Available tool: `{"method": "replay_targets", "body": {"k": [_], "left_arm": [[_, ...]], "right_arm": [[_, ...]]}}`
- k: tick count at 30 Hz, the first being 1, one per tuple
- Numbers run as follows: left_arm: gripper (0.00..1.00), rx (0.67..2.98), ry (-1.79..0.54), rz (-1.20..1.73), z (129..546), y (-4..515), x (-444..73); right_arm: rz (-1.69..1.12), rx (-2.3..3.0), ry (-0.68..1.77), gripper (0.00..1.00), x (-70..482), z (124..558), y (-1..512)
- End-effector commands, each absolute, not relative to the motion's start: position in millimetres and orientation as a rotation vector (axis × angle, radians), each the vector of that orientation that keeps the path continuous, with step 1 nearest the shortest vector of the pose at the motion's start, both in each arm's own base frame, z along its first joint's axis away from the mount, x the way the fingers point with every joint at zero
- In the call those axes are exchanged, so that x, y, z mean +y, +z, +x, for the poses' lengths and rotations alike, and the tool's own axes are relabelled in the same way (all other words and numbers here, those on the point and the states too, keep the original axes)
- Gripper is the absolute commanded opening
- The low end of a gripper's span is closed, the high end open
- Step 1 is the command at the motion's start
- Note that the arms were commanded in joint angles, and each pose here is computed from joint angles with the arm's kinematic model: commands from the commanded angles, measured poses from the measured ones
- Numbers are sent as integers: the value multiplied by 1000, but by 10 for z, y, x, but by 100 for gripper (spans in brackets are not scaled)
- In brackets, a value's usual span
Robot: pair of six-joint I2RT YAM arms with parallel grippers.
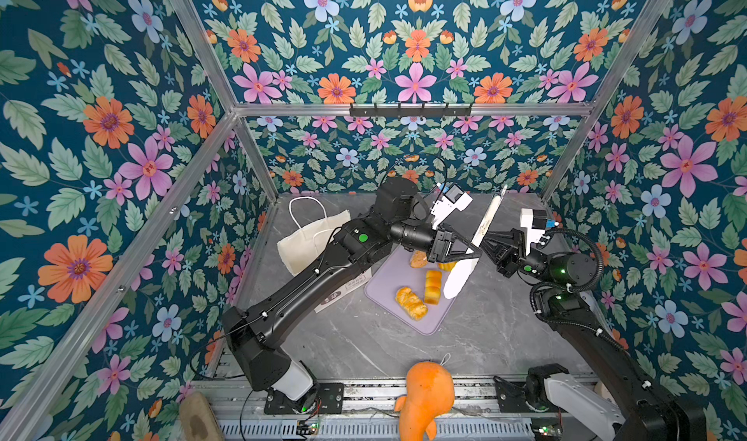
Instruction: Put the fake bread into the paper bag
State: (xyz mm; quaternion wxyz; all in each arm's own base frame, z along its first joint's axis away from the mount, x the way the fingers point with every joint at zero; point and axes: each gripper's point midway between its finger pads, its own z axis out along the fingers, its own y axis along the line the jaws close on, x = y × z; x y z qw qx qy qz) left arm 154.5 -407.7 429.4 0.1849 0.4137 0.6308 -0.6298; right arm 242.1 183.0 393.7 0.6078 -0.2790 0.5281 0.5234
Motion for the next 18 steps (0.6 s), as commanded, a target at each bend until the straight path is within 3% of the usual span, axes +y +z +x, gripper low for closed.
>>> {"method": "replay_targets", "body": {"k": [1,4,6,10,15,18], "left_arm": [[9,1637,-1754,1210,1520,4474,-4053],[4,1641,-1755,1211,1523,4463,-4058],[1,1633,-1746,1220,1512,4468,-4047],[0,1663,-1642,1239,1547,4422,-3999],[0,1850,-1243,1247,1836,4043,-3835],[0,2019,-949,1235,2088,3671,-3651]], "right_arm": [[-684,1215,1234,0,1858,2342,3938],[-687,1218,1244,16,1862,2323,3962],[-686,1219,1249,43,1860,2298,3987],[-708,1254,1232,75,1861,2217,3991],[-762,1370,1115,92,1829,2051,3956],[-772,1445,1029,97,1778,1992,3966]]}}
